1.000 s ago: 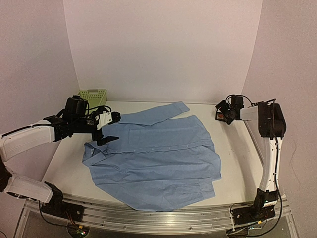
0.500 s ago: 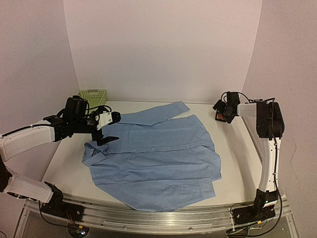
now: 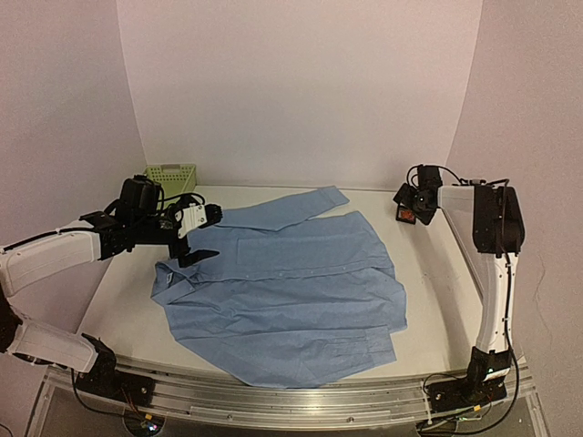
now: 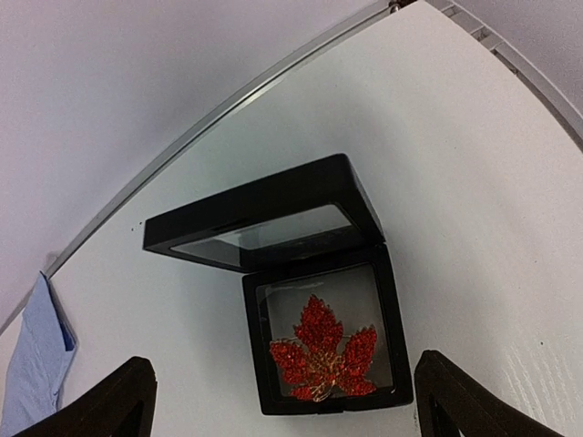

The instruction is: Remove the brooch from the garment

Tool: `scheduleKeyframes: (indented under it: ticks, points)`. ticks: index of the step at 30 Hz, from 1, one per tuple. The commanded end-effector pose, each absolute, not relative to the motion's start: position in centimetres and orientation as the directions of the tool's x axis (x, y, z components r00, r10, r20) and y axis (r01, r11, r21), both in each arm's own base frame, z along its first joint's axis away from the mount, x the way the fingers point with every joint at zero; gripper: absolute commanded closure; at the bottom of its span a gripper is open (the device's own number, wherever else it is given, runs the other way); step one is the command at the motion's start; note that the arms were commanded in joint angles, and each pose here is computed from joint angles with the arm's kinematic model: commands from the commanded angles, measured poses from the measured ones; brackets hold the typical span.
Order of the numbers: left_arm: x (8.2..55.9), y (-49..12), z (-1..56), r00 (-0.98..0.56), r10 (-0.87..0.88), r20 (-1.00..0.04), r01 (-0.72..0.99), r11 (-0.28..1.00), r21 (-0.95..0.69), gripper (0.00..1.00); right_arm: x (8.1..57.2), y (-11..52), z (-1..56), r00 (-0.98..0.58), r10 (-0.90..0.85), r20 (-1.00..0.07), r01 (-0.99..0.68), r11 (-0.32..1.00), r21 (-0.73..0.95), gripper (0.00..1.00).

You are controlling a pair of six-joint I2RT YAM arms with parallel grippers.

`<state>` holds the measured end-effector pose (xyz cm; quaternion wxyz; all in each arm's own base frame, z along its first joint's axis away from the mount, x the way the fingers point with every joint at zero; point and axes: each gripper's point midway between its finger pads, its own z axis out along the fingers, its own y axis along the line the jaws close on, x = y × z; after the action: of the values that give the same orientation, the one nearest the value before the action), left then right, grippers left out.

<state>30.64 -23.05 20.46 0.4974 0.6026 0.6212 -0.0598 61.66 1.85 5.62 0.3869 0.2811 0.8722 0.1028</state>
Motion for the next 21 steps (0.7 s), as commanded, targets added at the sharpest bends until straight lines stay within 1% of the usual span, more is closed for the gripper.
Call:
scheduleKeyframes:
  ticks: [1,4,7,9,10,11,12,14,15,19,21]
  points:
    - [32.6,-23.0,24.3,0.173,0.625,-0.761,0.774,0.392,0.497,0.00,61.0,3.1,15.9,-0.470,0.489,-0.735,0.301,0.871,0.387,0.02]
    - [33.6,-21.8,24.6,0.025,0.541,-0.840,0.776,0.519,0.358,0.00,58.7,4.8,19.1,-0.482,0.414,-0.773,0.211,0.910,0.356,0.02]
    - [34.4,-19.6,24.7,-0.112,0.430,-0.896,0.746,0.632,0.211,0.00,55.4,5.9,20.4,-0.510,0.351,-0.786,0.135,0.934,0.330,0.02]
    - [34.9,-17.9,24.9,-0.186,0.340,-0.922,0.698,0.706,0.119,0.00,52.9,6.6,22.5,-0.483,0.303,-0.822,0.075,0.949,0.306,0.02]
    - [35.2,-16.9,24.8,-0.236,0.284,-0.929,0.662,0.747,0.060,0.00,51.5,6.8,22.4,-0.483,0.273,-0.832,0.049,0.957,0.286,0.02]
    - [35.3,-16.1,24.9,-0.270,0.229,-0.935,0.628,0.778,0.010,0.00,50.2,7.0,23.7,-0.452,0.249,-0.857,0.011,0.962,0.274,0.02]
    - [35.3,-15.1,24.7,-0.296,0.189,-0.936,0.595,0.803,-0.026,0.00,48.8,7.2,23.3,-0.450,0.229,-0.863,-0.018,0.964,0.265,0.02]
    - [35.1,-13.7,24.2,-0.349,0.100,-0.932,0.527,0.843,-0.107,0.00,45.6,7.2,25.1,-0.379,0.203,-0.903,-0.078,0.965,0.250,0.02]
    - [34.8,-13.0,23.5,-0.379,0.059,-0.923,0.491,0.859,-0.147,0.00,44.1,7.2,24.1,-0.385,0.187,-0.904,-0.089,0.967,0.238,0.02]
    - [33.0,-11.6,21.3,-0.447,-0.044,-0.894,0.403,0.882,-0.245,0.00,38.5,6.6,23.4,-0.340,0.172,-0.925,-0.123,0.967,0.225,0.02]
    - [31.7,-11.6,20.5,-0.459,-0.050,-0.887,0.412,0.872,-0.262,0.00,35.9,6.2,21.7,-0.343,0.172,-0.923,-0.120,0.967,0.225,0.02]
